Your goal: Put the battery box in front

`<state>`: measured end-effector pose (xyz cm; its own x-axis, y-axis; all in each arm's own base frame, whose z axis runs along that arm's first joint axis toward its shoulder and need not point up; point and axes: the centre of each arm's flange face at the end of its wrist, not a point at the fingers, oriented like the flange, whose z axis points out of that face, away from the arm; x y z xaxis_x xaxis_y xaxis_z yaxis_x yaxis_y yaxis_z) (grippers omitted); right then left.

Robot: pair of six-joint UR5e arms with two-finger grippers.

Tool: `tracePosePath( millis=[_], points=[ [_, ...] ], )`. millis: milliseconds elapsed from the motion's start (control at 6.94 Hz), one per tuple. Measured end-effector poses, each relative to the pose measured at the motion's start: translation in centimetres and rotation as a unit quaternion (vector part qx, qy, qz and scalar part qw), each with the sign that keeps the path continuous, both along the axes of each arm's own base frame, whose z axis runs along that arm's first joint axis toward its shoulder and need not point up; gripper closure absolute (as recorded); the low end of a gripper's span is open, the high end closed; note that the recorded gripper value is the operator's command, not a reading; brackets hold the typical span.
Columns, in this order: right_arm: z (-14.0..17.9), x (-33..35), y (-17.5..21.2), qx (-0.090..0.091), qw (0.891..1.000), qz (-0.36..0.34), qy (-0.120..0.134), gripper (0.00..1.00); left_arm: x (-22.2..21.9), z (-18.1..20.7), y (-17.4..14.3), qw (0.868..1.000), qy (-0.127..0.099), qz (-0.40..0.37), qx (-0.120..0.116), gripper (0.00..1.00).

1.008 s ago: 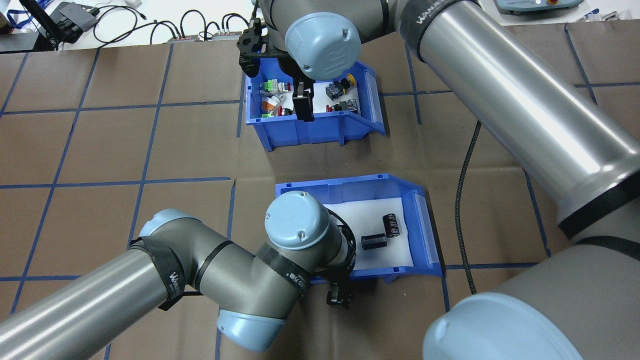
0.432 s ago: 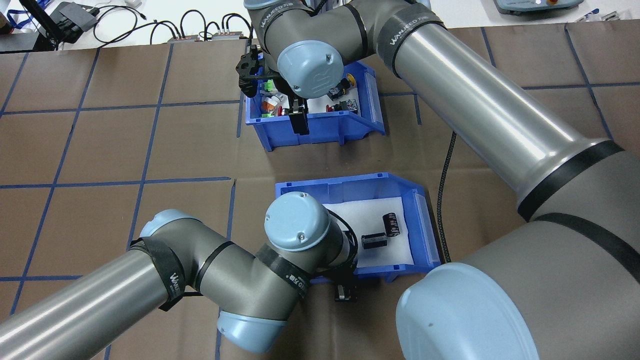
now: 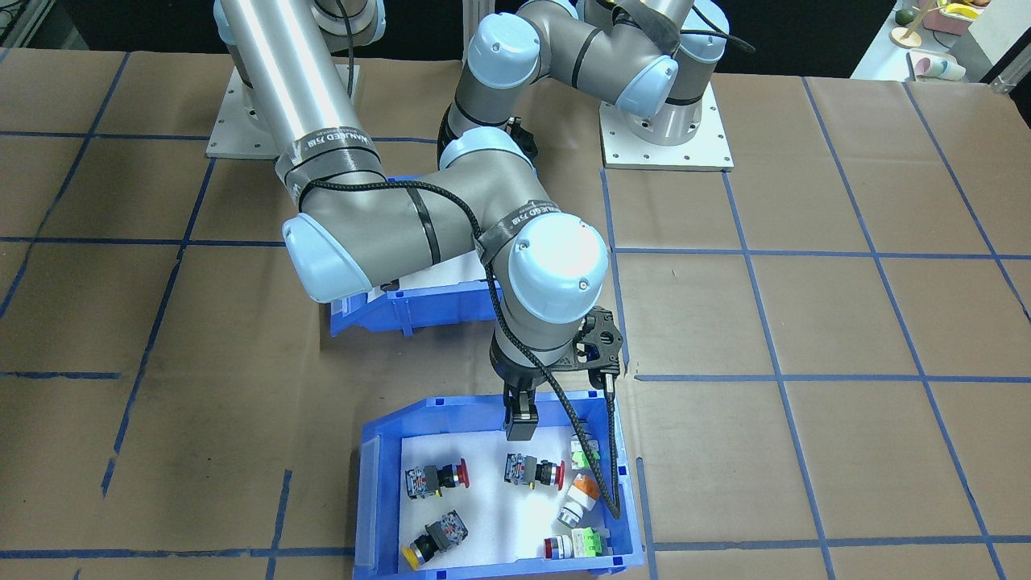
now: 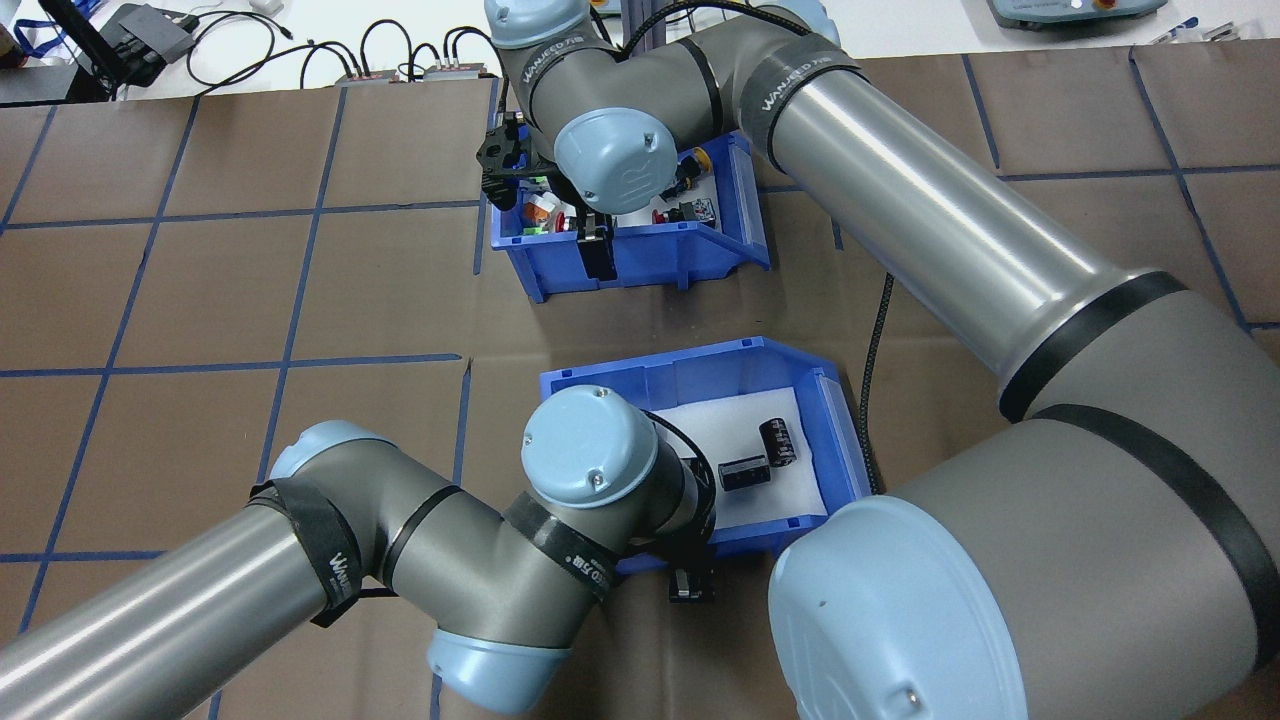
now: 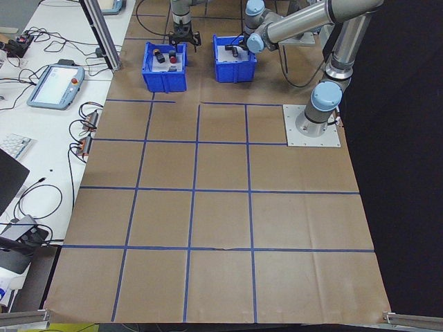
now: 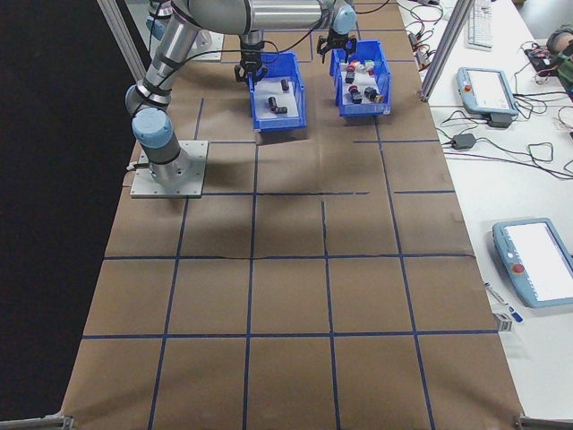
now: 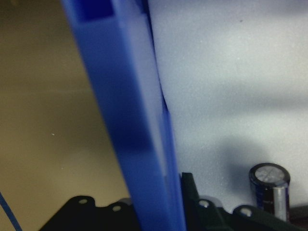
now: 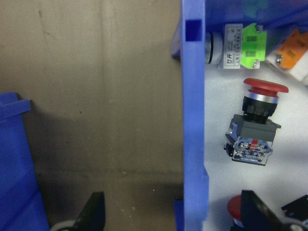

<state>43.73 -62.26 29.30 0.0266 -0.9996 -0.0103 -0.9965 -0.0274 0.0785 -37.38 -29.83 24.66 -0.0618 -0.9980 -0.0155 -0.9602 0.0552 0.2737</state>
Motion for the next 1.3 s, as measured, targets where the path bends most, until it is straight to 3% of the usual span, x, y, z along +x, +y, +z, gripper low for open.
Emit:
tracePosePath(
  millis=[144,288,432,576,720,1008,1297],
  points=[
    [-0.7,0.1,-0.1,0.003,1.000,0.000,0.002,0.05,0.3,0.4,0.4,1.000,0.001,-0.010,-0.008,1.00],
    [-1.2,0.2,-0.3,0.001,1.000,0.000,0.001,0.30,0.9,0.8,1.1,0.999,0.000,-0.031,-0.019,1.00],
    [-1.9,0.9,-0.4,-0.007,1.000,0.003,-0.002,0.47,1.7,1.2,1.9,0.998,-0.001,-0.050,-0.030,1.00],
    [-2.8,1.9,-0.2,-0.013,1.000,0.010,-0.003,0.70,2.4,1.7,2.3,0.997,-0.002,-0.061,-0.040,1.00],
    [-3.0,2.4,0.1,-0.020,1.000,0.018,0.004,0.84,3.0,2.1,2.4,0.996,-0.007,-0.068,-0.049,1.00],
    [-1.8,2.1,0.0,-0.040,0.999,0.025,0.025,0.98,4.7,2.8,2.3,0.996,-0.018,-0.072,-0.051,1.00],
    [-0.5,1.4,-0.3,-0.055,0.997,0.026,0.037,1.00,7.8,3.1,2.7,0.996,-0.024,-0.068,-0.052,1.00]
  ],
)
